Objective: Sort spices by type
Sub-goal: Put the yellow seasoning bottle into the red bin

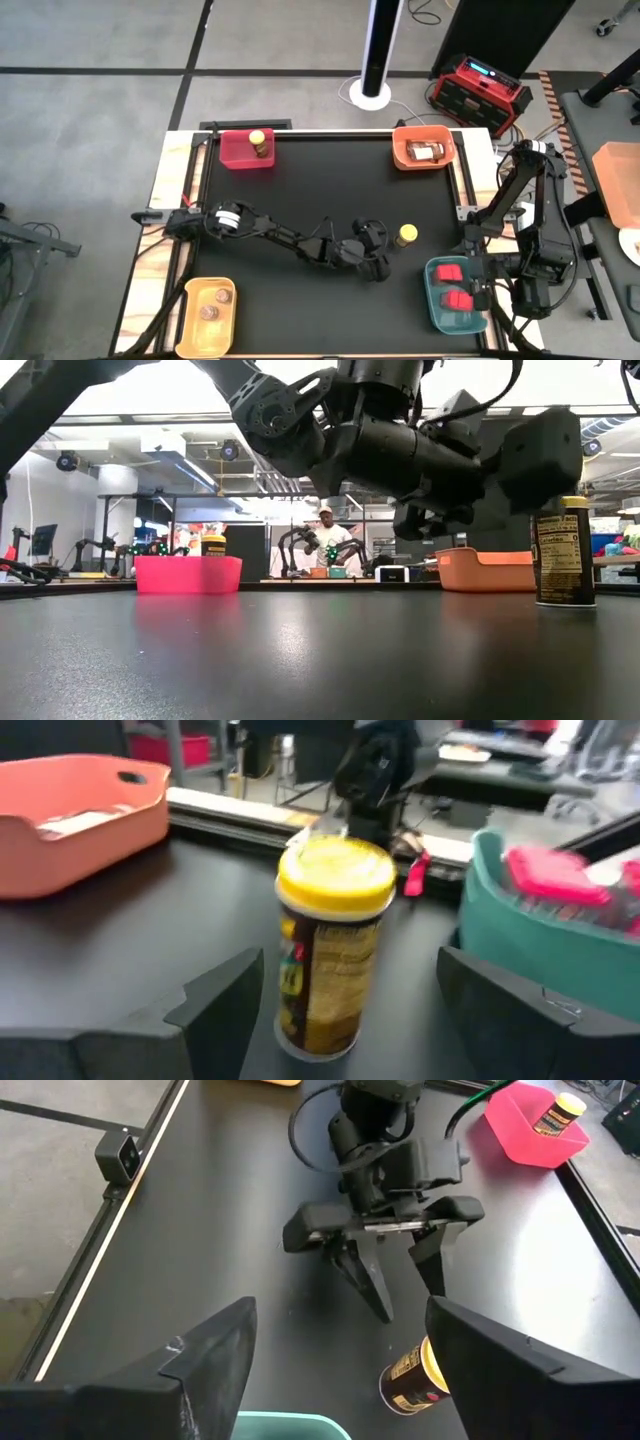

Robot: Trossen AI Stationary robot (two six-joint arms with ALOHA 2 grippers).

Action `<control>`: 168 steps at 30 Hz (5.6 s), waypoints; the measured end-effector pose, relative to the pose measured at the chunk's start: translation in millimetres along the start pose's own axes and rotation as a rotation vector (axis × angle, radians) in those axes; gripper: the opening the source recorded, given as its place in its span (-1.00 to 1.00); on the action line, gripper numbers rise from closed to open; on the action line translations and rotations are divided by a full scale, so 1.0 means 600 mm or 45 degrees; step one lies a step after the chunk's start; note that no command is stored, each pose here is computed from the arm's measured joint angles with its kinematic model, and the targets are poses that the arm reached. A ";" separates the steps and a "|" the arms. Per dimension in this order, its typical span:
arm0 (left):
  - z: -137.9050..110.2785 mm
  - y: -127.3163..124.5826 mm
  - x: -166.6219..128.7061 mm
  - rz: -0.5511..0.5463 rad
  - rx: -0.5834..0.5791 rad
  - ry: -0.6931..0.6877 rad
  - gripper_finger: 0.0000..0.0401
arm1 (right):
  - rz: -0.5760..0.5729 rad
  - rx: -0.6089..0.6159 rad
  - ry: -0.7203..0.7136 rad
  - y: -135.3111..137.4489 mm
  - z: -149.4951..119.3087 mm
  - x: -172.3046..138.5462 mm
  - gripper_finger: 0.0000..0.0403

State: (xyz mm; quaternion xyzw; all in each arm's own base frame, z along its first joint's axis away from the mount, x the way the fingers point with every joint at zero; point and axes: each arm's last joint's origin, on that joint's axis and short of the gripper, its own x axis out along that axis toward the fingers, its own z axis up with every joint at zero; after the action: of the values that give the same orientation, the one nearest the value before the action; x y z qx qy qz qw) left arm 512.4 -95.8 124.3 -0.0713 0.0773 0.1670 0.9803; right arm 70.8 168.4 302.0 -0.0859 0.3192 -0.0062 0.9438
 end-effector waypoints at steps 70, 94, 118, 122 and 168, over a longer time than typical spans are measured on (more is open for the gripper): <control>0.209 0.083 -0.145 -0.045 0.332 0.024 -0.09 | -0.151 0.303 -0.162 -0.003 0.030 0.032 0.23; 0.204 0.242 -0.533 -0.152 0.109 -0.231 -0.08 | -0.374 0.446 -0.273 -0.025 0.179 0.281 0.30; 0.192 0.347 -0.555 0.002 0.279 -0.115 -0.09 | -0.480 0.122 -0.297 -0.206 0.330 0.454 0.23; 0.196 0.354 -0.558 -0.114 0.272 -0.133 -0.09 | -0.493 0.061 -0.376 -0.237 0.342 0.455 0.22; 0.202 0.330 -0.500 -0.388 0.229 -0.162 -0.07 | -0.071 0.060 -0.785 -0.309 0.344 0.540 0.21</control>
State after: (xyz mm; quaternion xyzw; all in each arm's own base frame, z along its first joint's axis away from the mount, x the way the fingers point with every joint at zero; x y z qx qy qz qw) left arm 181.2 14.2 272.6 0.0165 0.0181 0.0130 0.9996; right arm 461.4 -3.0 299.1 -0.0703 0.0153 -0.0131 0.9973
